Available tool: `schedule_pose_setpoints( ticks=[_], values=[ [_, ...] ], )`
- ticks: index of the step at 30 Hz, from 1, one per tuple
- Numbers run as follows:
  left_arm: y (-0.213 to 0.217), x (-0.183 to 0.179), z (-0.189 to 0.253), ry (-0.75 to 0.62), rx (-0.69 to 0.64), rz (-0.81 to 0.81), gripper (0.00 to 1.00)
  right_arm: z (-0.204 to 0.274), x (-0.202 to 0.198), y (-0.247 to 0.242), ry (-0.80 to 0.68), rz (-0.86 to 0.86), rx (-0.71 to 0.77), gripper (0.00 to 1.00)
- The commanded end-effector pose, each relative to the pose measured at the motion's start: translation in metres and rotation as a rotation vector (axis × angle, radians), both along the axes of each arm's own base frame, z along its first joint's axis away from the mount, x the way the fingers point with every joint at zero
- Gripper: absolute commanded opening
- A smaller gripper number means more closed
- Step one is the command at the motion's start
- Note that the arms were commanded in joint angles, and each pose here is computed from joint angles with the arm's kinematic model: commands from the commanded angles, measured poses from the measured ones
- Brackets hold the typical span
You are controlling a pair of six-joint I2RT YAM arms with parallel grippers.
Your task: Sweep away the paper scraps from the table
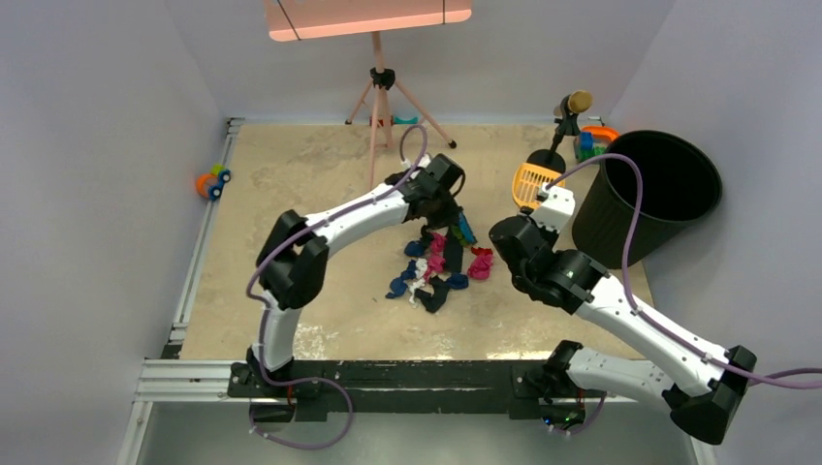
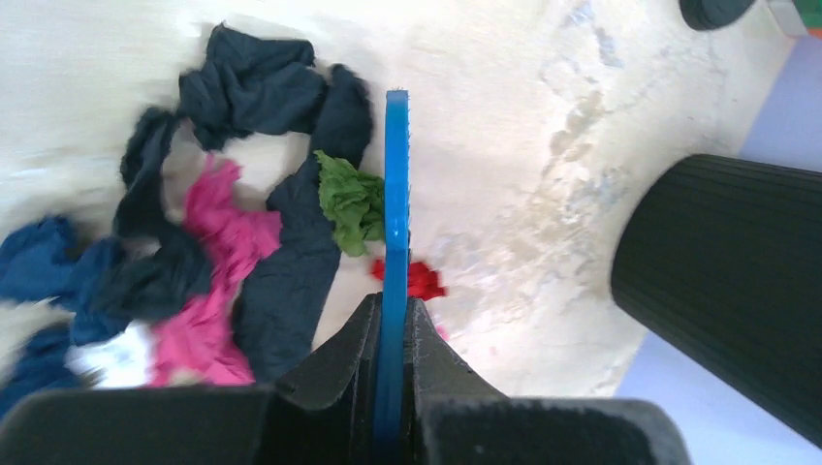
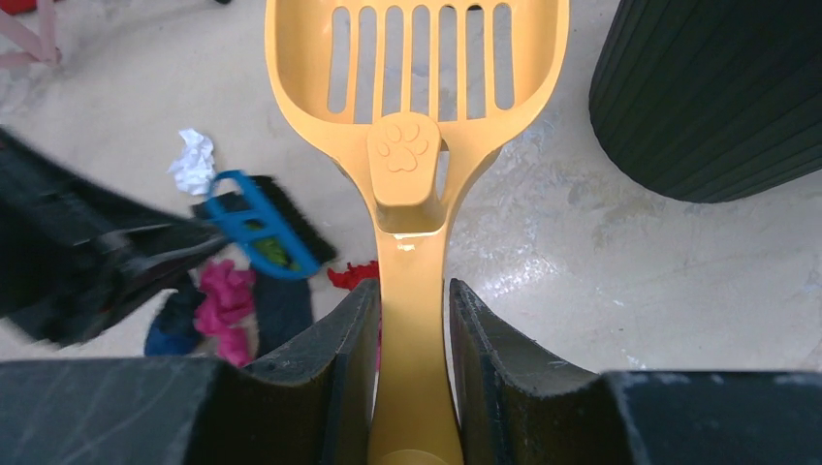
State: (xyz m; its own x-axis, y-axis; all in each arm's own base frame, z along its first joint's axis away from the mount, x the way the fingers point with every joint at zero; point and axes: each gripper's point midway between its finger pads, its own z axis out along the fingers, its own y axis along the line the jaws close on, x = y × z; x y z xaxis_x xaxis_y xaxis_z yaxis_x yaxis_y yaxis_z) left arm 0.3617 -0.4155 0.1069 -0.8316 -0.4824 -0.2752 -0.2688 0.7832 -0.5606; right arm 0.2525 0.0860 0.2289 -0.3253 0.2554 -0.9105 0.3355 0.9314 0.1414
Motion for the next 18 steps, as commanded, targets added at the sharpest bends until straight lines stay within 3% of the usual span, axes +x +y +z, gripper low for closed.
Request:
schedule_pose_setpoints(
  ticks=[1,4,12,18],
  values=[
    [0.071,-0.005,0.039,-0.141,0.194,0.060,0.00,0.013,0.001,0.000,-0.004,-0.017,0.018,0.00],
    [0.073,-0.013,0.058,-0.181,0.188,-0.047,0.00,0.007,0.001,0.005,0.033,0.020,-0.003,0.00],
    [0.005,-0.030,0.127,-0.344,-0.150,-0.373,0.00,-0.011,-0.011,0.014,0.187,0.120,-0.075,0.00],
    [-0.062,-0.061,0.109,-0.129,-0.370,-0.611,0.00,-0.008,-0.022,0.008,0.185,0.159,-0.065,0.00]
  ],
)
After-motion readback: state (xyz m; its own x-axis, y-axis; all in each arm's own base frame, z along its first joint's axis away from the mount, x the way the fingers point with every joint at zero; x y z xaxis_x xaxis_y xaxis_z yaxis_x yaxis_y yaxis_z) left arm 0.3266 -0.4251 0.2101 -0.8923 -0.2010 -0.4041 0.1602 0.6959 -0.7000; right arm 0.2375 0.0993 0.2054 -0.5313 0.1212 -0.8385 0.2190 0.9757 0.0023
